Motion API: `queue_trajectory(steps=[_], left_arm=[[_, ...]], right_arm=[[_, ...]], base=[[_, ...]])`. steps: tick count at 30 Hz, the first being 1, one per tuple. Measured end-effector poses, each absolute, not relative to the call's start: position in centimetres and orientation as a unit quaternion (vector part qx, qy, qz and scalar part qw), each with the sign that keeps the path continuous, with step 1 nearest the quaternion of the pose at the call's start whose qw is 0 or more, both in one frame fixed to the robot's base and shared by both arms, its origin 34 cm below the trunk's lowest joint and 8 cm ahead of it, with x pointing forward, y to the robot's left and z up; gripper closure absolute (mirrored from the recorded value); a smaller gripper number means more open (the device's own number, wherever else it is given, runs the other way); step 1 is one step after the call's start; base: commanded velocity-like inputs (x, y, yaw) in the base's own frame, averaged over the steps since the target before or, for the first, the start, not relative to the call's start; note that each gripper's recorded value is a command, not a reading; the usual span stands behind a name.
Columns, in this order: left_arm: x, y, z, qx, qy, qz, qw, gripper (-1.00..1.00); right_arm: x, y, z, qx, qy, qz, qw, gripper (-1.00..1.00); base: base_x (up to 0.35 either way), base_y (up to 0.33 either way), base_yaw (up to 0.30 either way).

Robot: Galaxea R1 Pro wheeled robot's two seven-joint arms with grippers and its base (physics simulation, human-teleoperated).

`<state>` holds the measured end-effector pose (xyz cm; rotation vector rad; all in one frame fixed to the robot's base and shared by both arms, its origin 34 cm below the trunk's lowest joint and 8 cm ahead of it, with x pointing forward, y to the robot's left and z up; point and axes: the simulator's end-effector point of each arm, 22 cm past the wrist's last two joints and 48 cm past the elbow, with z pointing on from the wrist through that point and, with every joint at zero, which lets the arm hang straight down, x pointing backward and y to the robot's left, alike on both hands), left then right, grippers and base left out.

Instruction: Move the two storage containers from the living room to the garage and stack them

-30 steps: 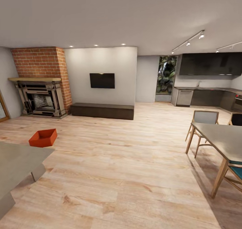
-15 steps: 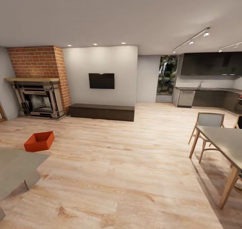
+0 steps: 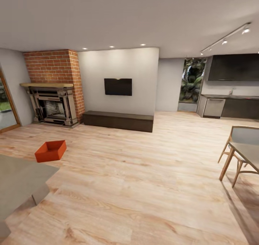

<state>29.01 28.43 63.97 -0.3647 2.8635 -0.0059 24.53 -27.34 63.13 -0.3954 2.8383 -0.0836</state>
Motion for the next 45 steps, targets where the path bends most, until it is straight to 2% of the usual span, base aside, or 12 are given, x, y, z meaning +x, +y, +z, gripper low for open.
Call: queue_trajectory(steps=[45], left_arm=[[28.99, 28.42, 63.97, -0.125, 0.984, -0.002, 0.127, -1.00]], right_arm=[[24.55, -28.12, 63.17, -0.147, 0.979, -0.035, 0.137, -1.00]], base=[[0.323, 0.000, 0.003]])
